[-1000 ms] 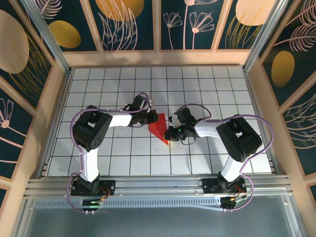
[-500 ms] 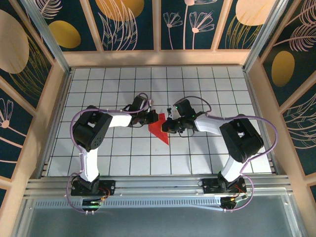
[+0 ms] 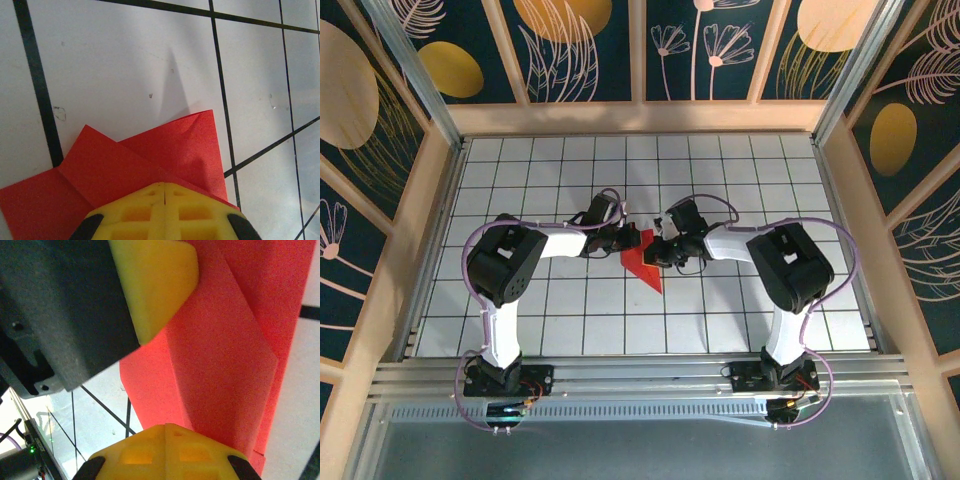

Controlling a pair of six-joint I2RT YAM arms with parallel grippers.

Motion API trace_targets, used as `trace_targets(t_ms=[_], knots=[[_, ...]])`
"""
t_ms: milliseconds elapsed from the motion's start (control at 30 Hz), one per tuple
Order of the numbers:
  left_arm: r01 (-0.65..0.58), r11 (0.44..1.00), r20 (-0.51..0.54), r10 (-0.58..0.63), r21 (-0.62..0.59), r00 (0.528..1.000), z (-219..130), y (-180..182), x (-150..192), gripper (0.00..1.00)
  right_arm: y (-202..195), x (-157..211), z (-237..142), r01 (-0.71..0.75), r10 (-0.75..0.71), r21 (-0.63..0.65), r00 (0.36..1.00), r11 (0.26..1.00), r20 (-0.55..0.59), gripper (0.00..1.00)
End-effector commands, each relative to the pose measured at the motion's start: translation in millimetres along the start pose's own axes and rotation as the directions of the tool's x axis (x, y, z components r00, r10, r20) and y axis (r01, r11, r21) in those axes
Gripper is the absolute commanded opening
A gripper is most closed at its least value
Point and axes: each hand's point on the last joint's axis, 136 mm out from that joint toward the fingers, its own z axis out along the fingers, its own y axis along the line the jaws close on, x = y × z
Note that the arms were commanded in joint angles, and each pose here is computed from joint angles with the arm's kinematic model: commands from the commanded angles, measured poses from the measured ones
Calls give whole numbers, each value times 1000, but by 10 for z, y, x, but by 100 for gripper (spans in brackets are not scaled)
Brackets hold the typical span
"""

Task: Fold a paper plane with a square sheet of paper (fold left side to right side)
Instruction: Fourth fold the wing at the center of the table.

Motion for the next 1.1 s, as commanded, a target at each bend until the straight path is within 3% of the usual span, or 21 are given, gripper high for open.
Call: trace_targets(t_ms=[0, 433, 1067], knots=[[28, 991, -44, -34, -129, 998, 21, 362, 211, 0, -7, -118, 36, 2, -2, 6, 1000, 1000, 23, 0], [38, 981, -38, -46, -190, 998, 23, 484, 222, 0, -245, 135, 74, -10, 14, 95, 999, 995, -36, 0], [31, 973, -38, -41, -230, 998, 36, 578, 236, 0, -350, 589, -17, -33, 46, 123, 994, 992, -103, 0]])
